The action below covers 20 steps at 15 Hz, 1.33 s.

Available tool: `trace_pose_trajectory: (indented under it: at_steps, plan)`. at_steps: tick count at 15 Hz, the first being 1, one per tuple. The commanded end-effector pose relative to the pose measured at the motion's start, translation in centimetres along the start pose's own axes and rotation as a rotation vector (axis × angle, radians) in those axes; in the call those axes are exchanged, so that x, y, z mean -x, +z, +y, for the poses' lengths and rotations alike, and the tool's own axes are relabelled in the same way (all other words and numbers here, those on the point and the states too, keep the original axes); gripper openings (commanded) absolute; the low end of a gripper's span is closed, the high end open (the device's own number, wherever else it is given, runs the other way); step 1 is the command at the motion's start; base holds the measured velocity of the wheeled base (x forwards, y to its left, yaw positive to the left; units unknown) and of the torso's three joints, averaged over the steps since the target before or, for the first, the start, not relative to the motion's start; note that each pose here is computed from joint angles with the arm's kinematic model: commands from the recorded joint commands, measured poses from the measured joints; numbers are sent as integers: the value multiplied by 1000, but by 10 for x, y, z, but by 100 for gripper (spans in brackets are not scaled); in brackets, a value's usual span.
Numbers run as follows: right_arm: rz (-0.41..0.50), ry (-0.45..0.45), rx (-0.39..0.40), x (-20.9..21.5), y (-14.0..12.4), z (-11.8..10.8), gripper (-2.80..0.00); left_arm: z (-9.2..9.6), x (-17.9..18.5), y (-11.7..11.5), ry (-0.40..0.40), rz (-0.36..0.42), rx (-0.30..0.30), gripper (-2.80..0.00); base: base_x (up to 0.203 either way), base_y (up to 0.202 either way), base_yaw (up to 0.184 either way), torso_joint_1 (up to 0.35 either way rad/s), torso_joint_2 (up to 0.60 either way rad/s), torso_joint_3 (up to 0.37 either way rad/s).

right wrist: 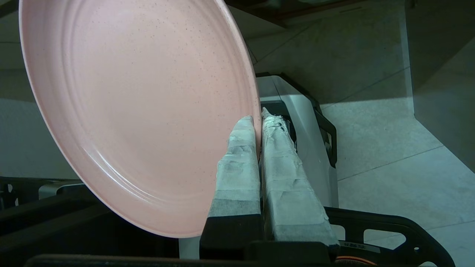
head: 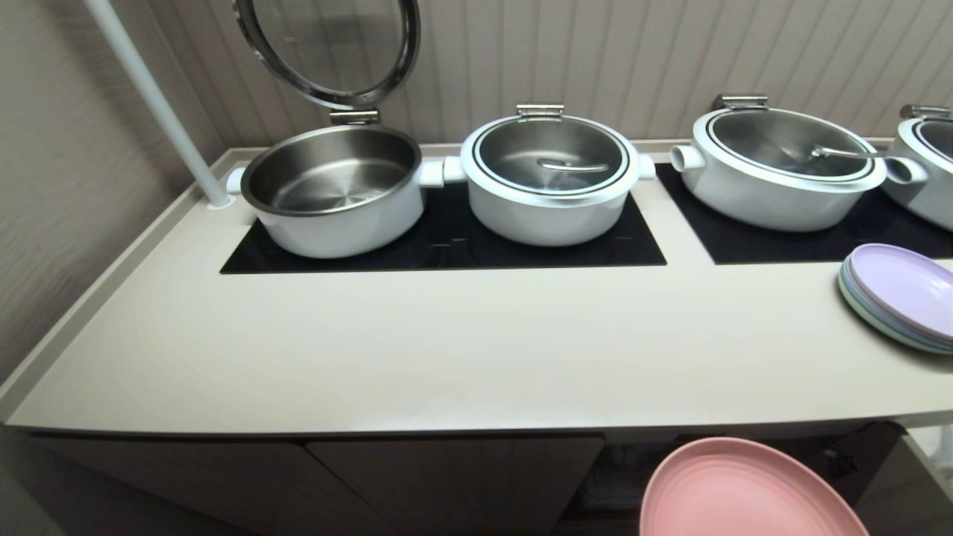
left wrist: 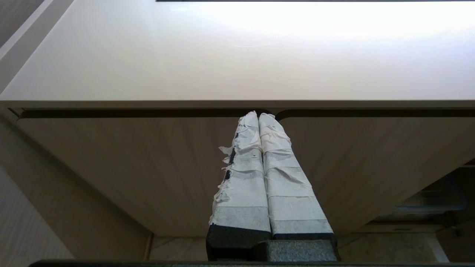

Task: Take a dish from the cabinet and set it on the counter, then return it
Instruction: Place it on the table

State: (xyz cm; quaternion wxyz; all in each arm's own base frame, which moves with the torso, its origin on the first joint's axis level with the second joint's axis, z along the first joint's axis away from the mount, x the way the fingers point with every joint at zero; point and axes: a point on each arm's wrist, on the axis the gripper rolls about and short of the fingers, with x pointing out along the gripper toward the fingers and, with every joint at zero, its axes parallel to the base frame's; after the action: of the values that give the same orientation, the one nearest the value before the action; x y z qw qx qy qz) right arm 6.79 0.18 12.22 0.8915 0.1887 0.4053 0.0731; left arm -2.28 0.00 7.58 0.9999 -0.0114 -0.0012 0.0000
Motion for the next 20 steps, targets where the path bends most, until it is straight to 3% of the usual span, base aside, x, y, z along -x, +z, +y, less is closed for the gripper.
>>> trace_pose_trajectory:
  at_steps: [1, 16, 20]
  plan:
    - [8, 0, -3, -2, 8, 1, -280, 0, 0, 0, 0, -1, 0, -280, 0, 0, 0, 0, 0, 0]
    - [38, -9, -16, -30, 90, 10, -280, 0, 0, 0, 0, -1, 0, -280, 0, 0, 0, 0, 0, 0]
    - [40, -11, -62, -44, 118, 11, -280, 0, 0, 0, 0, -1, 0, -280, 0, 0, 0, 0, 0, 0]
